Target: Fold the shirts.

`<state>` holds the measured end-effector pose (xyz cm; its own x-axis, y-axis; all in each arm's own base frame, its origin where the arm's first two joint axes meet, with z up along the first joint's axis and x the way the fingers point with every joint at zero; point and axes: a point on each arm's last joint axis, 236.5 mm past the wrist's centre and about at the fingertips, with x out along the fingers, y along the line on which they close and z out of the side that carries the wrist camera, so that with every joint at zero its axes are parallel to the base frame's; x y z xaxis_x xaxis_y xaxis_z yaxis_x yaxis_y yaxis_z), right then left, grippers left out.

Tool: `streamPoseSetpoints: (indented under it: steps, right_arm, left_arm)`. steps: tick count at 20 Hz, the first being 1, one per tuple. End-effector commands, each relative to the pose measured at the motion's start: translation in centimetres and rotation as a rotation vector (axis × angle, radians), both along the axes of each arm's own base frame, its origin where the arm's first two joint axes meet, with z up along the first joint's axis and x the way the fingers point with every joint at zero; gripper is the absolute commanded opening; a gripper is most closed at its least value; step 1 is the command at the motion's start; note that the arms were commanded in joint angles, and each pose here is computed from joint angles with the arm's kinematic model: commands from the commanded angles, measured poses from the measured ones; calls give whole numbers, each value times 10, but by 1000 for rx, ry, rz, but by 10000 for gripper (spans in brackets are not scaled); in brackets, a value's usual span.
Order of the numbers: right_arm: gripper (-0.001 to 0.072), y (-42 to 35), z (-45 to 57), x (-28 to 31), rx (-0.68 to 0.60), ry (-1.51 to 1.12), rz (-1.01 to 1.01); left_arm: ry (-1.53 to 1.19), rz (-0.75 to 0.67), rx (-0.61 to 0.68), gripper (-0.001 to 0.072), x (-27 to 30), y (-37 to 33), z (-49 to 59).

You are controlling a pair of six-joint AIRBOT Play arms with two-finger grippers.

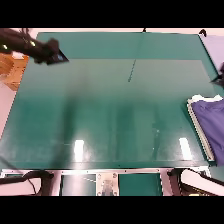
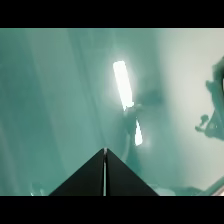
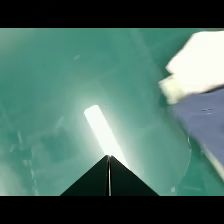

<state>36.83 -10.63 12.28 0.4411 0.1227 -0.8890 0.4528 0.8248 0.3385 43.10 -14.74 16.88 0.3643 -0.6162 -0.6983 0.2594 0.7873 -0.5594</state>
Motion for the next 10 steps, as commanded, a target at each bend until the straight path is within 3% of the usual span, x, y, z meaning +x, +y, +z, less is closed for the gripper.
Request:
streamPoseSetpoints:
  steps: [1,5,10]
  right_arm:
    - [19,94,-45,-29,8,-2,214]
    - [20,146,-107,-91,27,37,313]
    - [22,173,-112,-115,105,106,379]
  left_arm:
    - [61,2,33,19,-65,-19,-51]
    - [160,11,39,20,-141,-21,-109]
    - [153,9,35,22,-148,-21,-107]
